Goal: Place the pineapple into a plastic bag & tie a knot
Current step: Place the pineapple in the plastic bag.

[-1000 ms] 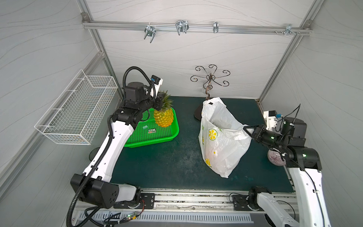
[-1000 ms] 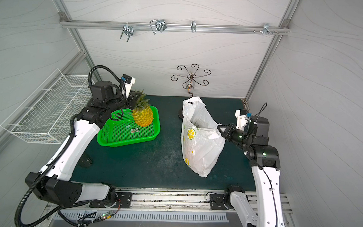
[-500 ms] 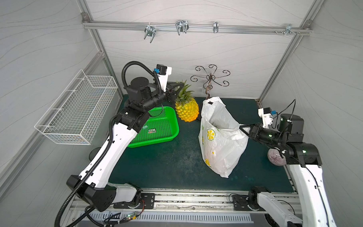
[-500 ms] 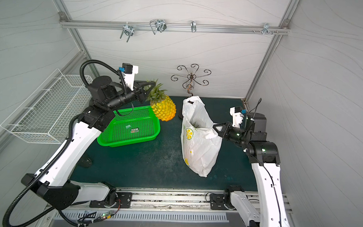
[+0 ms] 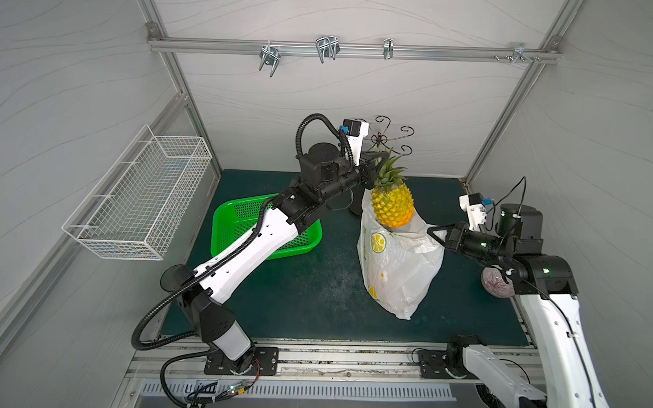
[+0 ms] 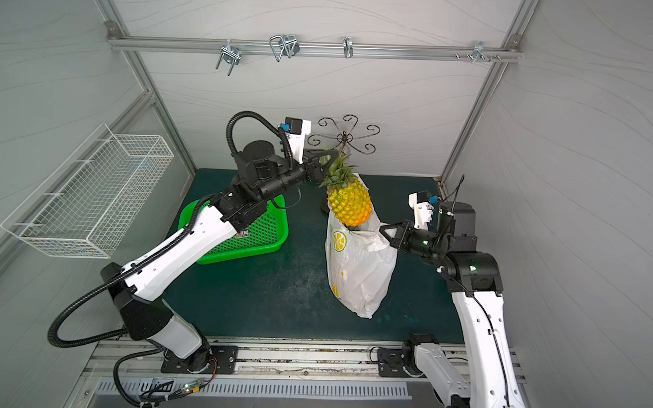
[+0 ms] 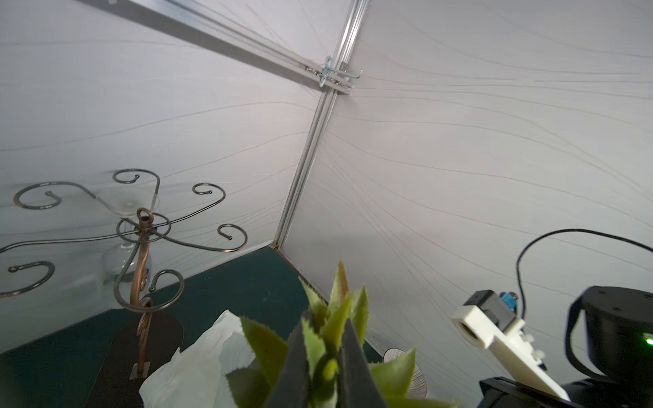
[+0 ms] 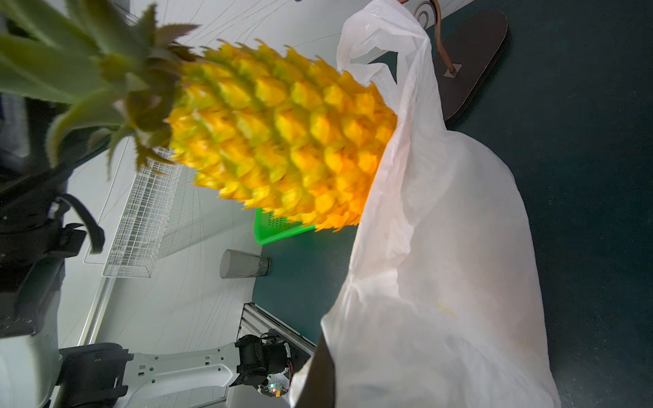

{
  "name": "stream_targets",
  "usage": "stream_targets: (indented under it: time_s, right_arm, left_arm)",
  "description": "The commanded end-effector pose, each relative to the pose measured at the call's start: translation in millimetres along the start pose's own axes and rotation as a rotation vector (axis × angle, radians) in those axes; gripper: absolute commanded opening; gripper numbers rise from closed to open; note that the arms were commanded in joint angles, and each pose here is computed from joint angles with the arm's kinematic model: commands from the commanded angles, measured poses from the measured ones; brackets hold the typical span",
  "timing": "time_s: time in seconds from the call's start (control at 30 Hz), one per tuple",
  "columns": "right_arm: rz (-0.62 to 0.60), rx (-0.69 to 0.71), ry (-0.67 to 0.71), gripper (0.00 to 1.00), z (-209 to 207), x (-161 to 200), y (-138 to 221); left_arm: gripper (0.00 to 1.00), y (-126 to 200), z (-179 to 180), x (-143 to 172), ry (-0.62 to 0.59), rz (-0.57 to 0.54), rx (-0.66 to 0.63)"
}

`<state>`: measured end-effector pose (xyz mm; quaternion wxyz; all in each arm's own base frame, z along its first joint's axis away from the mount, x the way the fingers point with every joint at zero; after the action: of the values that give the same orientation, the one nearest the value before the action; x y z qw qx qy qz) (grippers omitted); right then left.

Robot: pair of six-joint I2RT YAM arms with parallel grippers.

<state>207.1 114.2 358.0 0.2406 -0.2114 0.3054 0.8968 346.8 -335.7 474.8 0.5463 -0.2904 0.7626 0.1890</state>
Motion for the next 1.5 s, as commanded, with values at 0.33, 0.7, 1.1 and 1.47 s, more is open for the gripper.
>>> stream_targets:
  time_s: [0.33, 0.7, 1.1, 1.47]
  right_arm:
    - [0.021, -0.024, 0.035, 0.0, 10, -1, 2]
    - [0.011, -0.018, 0.033, 0.0, 9, -4, 2]
    - [0.051, -0.102, 0.033, 0.0, 19, 6, 0]
    - [0.021, -0.06, 0.047, 0.0, 19, 1, 4]
  left_arm:
    - [0.0, -5, -25, -21, 0.277, -0.158, 0.019]
    - [0.0, -2, -35, 13, 0.462, -0.075, 0.016]
    - [0.0, -26, -13, -16, 0.545, -0.211, 0.002]
    - [0.0, -39, -9, 51, 0.674, -0.032, -0.031]
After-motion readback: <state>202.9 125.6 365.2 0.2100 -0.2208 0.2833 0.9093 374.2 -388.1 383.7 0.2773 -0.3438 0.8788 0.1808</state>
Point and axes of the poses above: each gripper's point midway between its finger pads, its own y axis back along the fingers, its own z axis along the line the jaws close on, x = y × z, the point moved 3 cm from there along y, back along the fingers, and after that the axes turned 2 degrees about -y, right-handed, at the moved point
